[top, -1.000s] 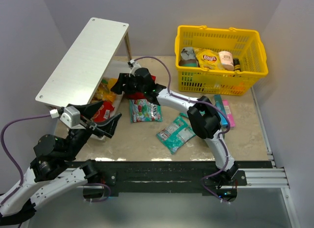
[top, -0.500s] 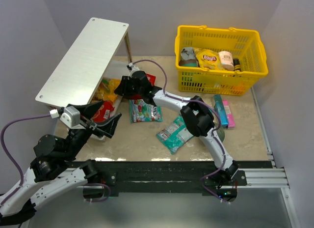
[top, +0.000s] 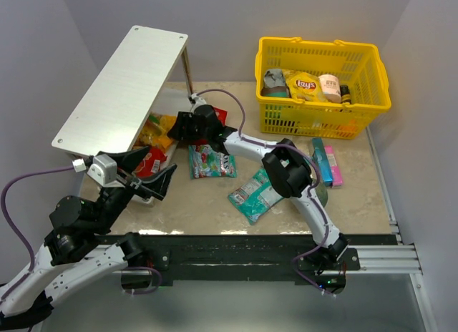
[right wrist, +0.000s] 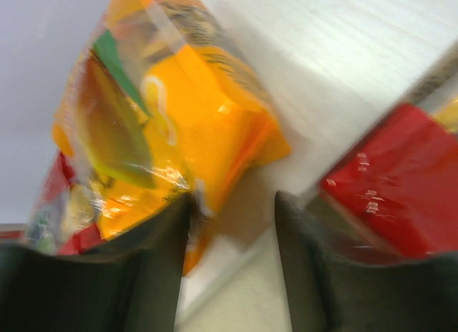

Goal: Place and organize the candy bags onto the shelf

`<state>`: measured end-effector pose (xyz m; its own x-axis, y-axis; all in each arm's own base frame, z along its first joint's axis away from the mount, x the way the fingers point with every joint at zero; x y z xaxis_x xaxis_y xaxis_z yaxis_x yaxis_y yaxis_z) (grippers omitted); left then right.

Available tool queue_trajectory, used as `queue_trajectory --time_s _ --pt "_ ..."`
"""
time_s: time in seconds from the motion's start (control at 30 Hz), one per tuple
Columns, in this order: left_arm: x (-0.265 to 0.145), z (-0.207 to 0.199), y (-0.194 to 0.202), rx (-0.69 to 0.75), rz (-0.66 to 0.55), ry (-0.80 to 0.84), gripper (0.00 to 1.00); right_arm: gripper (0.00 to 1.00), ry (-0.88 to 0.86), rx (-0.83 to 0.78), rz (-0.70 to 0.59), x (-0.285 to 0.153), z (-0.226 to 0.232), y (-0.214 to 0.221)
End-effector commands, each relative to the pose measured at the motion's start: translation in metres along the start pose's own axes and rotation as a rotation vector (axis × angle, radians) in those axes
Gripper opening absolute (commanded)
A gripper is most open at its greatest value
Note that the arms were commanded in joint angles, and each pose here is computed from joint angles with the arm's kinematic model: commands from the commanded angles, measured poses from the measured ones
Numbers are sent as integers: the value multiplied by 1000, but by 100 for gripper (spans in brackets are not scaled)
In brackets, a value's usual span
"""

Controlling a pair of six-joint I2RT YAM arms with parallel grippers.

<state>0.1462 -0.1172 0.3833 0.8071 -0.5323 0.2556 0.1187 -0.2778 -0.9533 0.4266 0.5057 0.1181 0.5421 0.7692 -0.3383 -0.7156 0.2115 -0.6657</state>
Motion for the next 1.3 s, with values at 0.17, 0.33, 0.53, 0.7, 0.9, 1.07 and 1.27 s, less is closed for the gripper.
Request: queue_trajectory --time_s 0.17,0.33,0.53,0.7,0.9,1.07,1.27 --pt "3 1 -2 12 -18 -3 99 71 70 -28 -125 -61 29 -59" --pt "3 -1 -2 8 -18 3 100 72 235 5 -181 -91 11 -70" --pt "2 -1 -4 1 -28 5 100 74 493 119 -218 -99 -54 -72" --pt "3 -1 -4 0 -30 4 99 75 614 167 -235 -98 -88 -64" --pt "4 0 -1 7 -20 0 100 75 659 181 -226 -89 -106 -51" --pt "6 -1 1 13 -8 3 99 67 598 147 -153 -73 -105 -37" --pt "6 -2 0 8 -9 10 100 22 594 144 -129 -86 -105 -28"
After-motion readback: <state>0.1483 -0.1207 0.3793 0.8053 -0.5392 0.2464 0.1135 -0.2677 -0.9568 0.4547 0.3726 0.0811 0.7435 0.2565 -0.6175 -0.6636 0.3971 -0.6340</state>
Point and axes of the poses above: each gripper's point midway between its finger pads, its own x axis out along the fingers, its own z axis along the line the jaws close on, y = z × x, the point moved 2 cm from there along -x, back along the fingers, and after that the axes turned 1 degree about x, right-handed, at the moved point
